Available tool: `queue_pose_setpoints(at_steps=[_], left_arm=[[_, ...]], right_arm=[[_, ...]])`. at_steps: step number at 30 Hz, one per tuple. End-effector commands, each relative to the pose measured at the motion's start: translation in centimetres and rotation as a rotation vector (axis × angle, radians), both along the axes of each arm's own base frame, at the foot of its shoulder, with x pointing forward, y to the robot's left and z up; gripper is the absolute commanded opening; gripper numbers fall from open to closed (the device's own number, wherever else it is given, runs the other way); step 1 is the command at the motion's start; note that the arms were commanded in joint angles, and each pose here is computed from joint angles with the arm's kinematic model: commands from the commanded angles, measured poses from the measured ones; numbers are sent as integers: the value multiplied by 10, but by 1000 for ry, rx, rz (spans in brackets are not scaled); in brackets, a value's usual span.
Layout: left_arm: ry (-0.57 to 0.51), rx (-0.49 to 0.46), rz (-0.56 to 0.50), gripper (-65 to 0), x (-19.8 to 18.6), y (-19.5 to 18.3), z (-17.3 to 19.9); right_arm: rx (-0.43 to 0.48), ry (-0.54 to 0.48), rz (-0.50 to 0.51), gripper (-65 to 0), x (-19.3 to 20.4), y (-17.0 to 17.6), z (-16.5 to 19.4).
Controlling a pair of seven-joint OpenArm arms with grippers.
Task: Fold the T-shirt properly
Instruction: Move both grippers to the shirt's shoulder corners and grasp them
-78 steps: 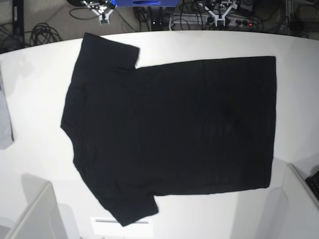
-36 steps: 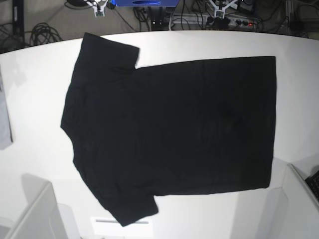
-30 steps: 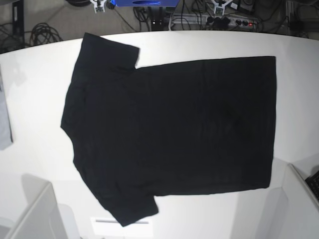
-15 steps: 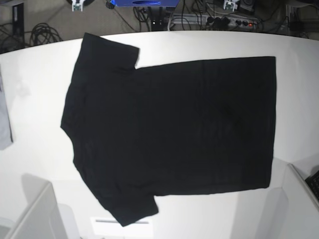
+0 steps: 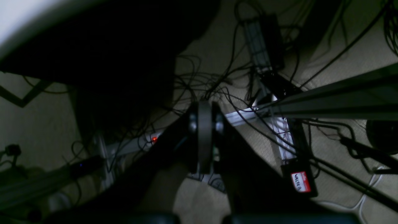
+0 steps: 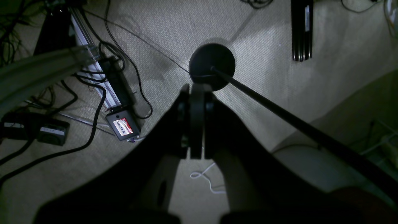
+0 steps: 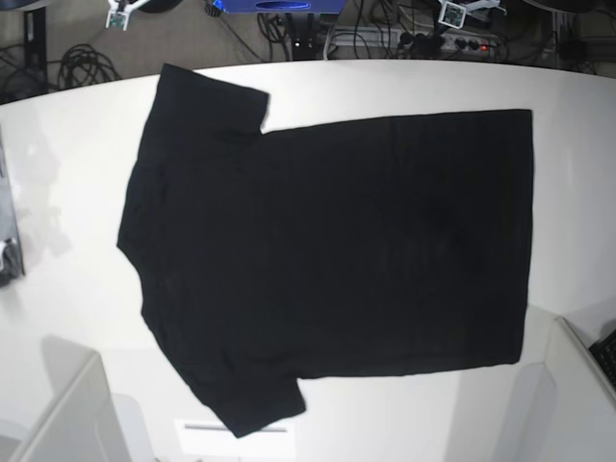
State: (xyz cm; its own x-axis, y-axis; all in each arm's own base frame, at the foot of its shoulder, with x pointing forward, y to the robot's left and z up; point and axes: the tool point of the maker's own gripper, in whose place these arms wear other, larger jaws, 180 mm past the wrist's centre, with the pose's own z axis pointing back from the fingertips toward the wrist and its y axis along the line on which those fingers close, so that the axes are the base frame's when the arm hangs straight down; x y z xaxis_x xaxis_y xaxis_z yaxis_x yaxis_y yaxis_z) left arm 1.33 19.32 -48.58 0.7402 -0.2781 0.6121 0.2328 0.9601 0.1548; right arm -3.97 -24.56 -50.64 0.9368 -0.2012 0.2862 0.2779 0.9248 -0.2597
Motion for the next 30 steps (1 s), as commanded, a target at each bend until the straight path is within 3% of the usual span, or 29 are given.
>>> queue_pose_setpoints(at_steps=[1,12,18,26,30], left_arm=[[-39,-5,-15,-650,4,-2,12],[-259,-79,-120,-650,48,-36,109],[-312,-60,-116,-650,62,-29,123],[-359,-31,-104,-650,80,-19,128],[-363,-45,-85,-650,82,-18,128]], right_arm=[[-40,-30,-1,-650,7,-14,13],[-137,-254,9,-650,92,-29,99],[-136,-370,11,-650,132,-24,116],[185,-540,104,-648,175,30,122],[330,-546,147,-462,191,52,124]])
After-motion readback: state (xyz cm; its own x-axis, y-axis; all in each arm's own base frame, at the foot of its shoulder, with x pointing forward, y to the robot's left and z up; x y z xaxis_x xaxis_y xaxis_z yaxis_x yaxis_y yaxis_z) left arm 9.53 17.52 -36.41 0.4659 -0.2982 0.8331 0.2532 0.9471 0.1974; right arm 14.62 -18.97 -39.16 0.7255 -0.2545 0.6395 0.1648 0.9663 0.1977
